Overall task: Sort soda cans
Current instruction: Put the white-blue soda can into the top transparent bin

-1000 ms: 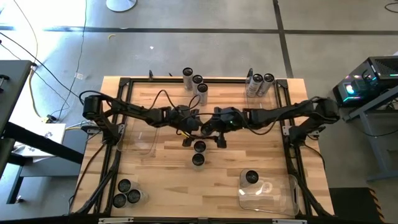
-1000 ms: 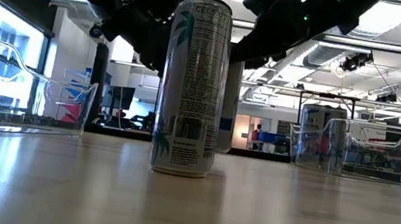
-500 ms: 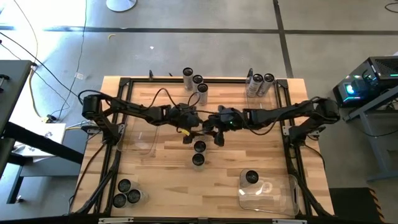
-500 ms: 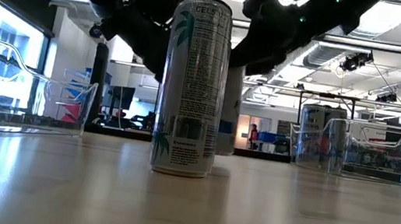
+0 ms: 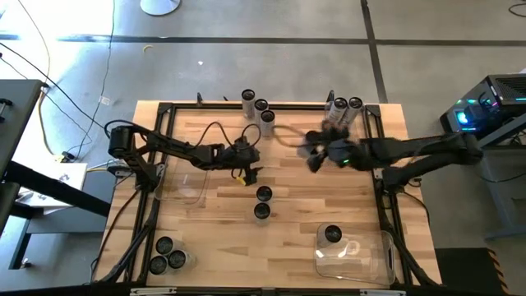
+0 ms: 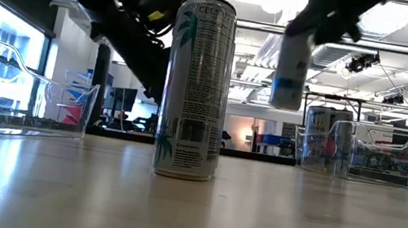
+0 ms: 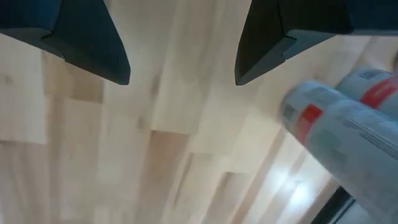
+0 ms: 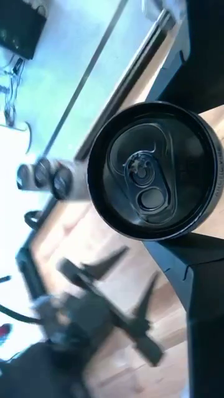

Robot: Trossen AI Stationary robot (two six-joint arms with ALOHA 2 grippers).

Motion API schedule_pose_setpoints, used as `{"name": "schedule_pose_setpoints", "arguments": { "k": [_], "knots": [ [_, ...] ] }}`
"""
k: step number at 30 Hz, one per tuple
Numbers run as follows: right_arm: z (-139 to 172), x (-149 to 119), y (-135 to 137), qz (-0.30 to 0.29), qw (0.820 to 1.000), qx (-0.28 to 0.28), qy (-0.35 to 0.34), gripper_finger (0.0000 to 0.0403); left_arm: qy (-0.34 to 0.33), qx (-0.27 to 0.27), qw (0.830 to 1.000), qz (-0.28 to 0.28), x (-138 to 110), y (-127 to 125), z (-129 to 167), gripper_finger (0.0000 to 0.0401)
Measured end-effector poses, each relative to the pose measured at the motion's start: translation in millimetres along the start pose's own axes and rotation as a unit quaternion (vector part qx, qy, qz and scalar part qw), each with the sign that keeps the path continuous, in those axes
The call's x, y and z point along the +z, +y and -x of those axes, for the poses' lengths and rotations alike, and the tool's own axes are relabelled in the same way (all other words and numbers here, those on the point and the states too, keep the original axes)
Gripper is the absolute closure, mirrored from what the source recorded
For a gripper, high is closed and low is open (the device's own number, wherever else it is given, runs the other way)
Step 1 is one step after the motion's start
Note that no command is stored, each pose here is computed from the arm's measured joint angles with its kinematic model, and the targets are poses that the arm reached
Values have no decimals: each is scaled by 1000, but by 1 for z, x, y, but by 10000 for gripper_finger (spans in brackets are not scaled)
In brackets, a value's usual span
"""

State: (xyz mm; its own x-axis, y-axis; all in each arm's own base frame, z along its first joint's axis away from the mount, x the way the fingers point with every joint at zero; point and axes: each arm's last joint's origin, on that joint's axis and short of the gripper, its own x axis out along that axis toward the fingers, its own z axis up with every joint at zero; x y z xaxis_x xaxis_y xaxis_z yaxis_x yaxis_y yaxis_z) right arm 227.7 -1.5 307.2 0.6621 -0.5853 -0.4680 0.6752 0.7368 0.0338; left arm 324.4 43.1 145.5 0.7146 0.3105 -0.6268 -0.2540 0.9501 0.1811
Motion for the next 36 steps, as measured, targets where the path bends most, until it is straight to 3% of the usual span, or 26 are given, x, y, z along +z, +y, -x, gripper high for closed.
{"name": "schedule_pose_setpoints", "arguments": {
  "k": [3, 10, 15, 22, 27, 36],
  "knots": [
    [19, 9, -20, -28, 999, -22, -28, 164, 2, -7, 1000, 2, -10, -6, 1, 117],
    [38, 10, -69, -93, 984, -147, -39, 164, -2, 0, 1000, 9, -25, -10, 3, 117],
    [31, 4, -88, -121, 971, -205, 1, 164, 1, 0, 1000, 11, -28, -10, 3, 117],
    [0, -6, -94, -115, 958, -256, 58, 164, -19, 1, 1000, 16, -24, -10, 3, 117],
    [-27, -26, -98, -99, 954, -270, 86, 164, -19, 1, 1000, 19, -24, -10, 3, 117],
    [-58, -49, -111, -107, 963, -244, 36, 164, -18, 0, 1000, 19, -24, -11, 3, 117]
  ]
}}
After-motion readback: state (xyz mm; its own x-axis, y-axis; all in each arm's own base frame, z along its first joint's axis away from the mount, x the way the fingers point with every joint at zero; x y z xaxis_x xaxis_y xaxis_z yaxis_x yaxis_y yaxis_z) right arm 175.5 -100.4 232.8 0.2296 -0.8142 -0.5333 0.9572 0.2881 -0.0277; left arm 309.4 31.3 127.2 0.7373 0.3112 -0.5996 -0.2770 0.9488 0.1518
